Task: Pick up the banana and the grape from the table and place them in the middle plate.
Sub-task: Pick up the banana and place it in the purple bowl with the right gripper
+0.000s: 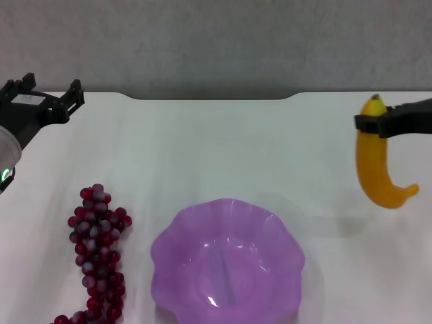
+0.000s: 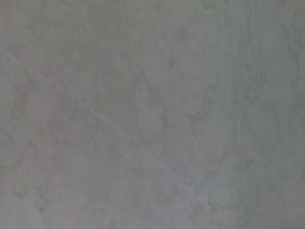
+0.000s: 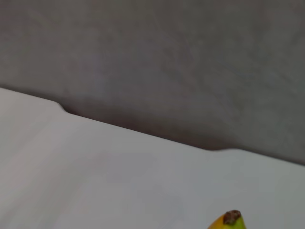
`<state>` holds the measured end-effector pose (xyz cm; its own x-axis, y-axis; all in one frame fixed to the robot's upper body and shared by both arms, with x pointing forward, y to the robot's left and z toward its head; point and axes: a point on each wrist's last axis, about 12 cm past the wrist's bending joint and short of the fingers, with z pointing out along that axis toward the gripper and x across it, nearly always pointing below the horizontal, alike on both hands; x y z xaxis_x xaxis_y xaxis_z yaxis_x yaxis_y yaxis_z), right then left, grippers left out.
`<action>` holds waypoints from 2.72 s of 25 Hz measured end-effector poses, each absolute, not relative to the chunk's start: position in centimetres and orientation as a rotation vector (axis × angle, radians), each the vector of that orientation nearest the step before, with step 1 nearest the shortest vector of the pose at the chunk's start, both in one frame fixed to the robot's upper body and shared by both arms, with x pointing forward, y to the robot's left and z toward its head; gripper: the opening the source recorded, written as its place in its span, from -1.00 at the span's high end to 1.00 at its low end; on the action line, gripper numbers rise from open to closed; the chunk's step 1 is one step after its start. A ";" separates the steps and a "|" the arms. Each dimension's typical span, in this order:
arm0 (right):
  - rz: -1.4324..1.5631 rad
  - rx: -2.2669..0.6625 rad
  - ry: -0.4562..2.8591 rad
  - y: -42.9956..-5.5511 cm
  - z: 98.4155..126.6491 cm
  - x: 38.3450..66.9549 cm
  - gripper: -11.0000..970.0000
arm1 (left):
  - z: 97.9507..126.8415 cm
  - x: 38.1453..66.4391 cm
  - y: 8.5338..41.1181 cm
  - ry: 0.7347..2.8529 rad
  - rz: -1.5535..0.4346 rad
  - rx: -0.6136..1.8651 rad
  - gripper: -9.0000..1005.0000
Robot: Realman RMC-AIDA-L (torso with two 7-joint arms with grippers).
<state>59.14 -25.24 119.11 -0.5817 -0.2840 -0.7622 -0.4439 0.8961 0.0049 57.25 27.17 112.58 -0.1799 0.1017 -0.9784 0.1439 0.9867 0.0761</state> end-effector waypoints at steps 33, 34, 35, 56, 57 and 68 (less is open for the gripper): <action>0.378 -1.157 2.088 -9.4 119.0 56.0 0.03 | 112.8 57.5 27.2 1.751 -0.038 0.181 -0.64; 0.378 -1.165 2.094 -9.3 118.8 55.9 0.03 | 112.9 57.6 27.1 1.748 -0.040 0.181 -0.64; 0.379 -1.172 2.100 -9.1 118.6 55.9 0.03 | 112.9 57.6 27.1 1.746 -0.041 0.181 -0.64; 0.435 -1.283 2.261 -6.9 113.3 56.4 0.03 | 113.2 57.9 26.6 1.738 -0.051 0.192 -0.64; 0.434 -1.277 2.267 -7.0 113.2 56.5 0.03 | 113.2 57.9 26.6 1.738 -0.051 0.192 -0.64; 0.411 -1.327 2.250 -7.1 113.1 56.6 -0.06 | 113.2 57.9 26.6 1.740 -0.048 0.196 -0.64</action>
<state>56.57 -7.07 113.08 -0.4059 -0.7283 -0.5521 -0.8765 0.4814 0.0094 57.91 26.64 113.20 -0.1654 0.1043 -0.9807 0.1579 0.9844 0.0780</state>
